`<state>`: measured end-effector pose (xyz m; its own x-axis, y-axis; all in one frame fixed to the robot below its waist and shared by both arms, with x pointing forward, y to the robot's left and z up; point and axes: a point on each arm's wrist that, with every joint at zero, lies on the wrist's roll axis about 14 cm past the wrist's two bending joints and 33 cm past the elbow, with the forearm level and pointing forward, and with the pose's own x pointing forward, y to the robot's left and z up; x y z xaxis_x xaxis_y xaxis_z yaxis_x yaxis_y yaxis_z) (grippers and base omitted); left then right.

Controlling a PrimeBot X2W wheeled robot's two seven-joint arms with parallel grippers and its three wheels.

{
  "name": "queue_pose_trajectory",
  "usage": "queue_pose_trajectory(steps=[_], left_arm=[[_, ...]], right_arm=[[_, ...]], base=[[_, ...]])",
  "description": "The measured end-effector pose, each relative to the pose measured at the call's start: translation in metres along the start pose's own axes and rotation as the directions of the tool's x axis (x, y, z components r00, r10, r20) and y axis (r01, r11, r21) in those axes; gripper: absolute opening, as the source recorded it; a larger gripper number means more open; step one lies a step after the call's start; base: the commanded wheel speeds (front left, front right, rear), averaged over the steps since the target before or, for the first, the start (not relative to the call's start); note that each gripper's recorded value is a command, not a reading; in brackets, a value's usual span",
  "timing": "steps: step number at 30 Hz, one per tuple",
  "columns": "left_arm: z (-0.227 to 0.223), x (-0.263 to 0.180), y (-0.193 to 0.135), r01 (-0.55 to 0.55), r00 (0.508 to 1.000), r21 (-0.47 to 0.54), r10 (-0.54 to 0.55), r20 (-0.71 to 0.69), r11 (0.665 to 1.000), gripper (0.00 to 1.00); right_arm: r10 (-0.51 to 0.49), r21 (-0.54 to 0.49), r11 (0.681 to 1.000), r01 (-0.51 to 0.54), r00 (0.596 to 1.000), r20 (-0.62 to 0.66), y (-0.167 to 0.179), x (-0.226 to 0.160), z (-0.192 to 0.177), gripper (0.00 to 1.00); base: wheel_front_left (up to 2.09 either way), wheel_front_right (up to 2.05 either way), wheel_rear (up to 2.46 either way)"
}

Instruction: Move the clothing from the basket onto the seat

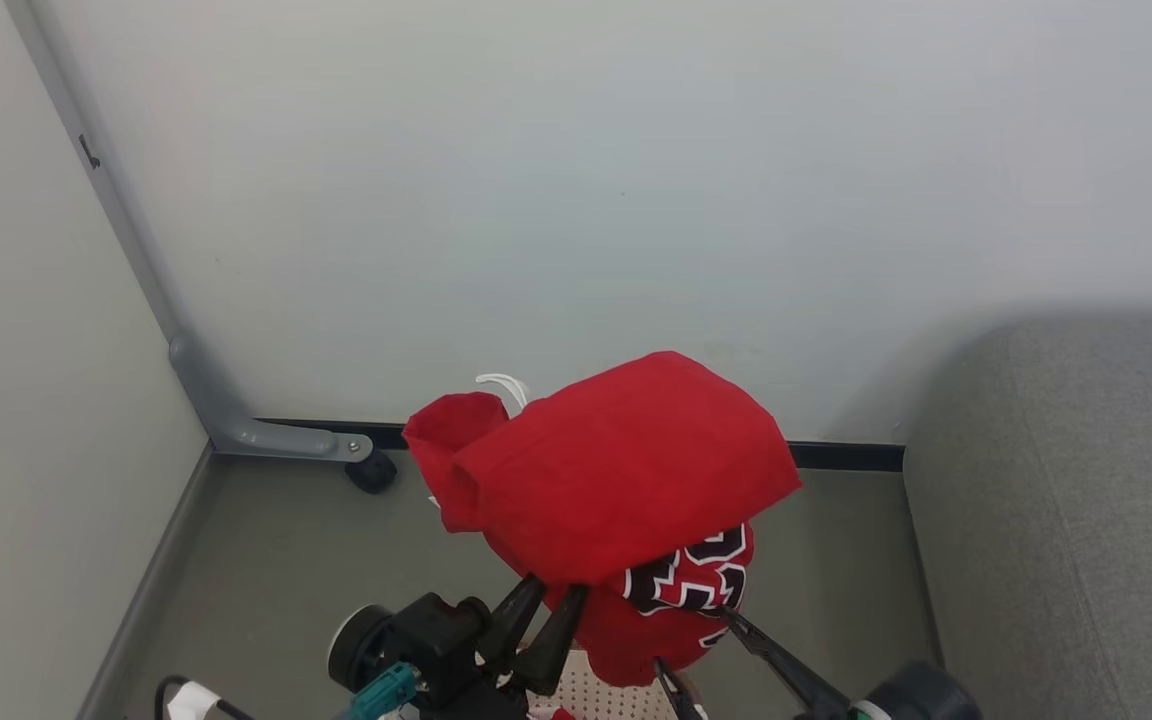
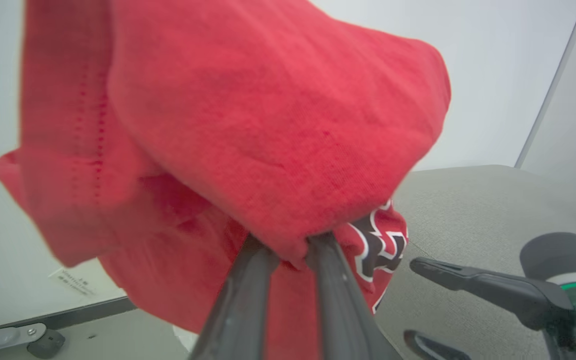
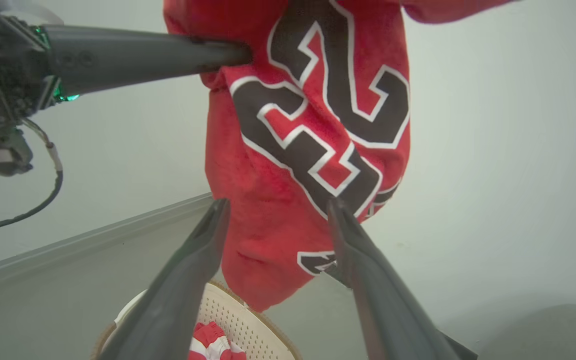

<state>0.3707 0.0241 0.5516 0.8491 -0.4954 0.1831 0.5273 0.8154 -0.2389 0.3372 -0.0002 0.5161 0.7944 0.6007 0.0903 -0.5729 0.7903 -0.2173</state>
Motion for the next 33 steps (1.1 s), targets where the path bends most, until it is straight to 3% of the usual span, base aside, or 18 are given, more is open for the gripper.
queue_pose_trajectory(steps=[8, 33], left_arm=[[-0.013, -0.007, -0.011, 0.030, 0.998, -0.030, -0.032, -0.060, 0.999, 0.00], [-0.038, -0.018, -0.053, 0.160, 0.965, -0.108, -0.178, -0.190, 0.981, 0.00]], right_arm=[[0.025, -0.065, 0.998, -0.023, 0.999, 0.026, 0.002, 0.011, 0.008, 1.00], [0.093, -0.126, 0.987, -0.098, 0.995, -0.046, 0.017, 0.025, -0.014, 1.00]], base=[[0.00, 0.00, 0.00], [0.00, 0.00, 0.00]])
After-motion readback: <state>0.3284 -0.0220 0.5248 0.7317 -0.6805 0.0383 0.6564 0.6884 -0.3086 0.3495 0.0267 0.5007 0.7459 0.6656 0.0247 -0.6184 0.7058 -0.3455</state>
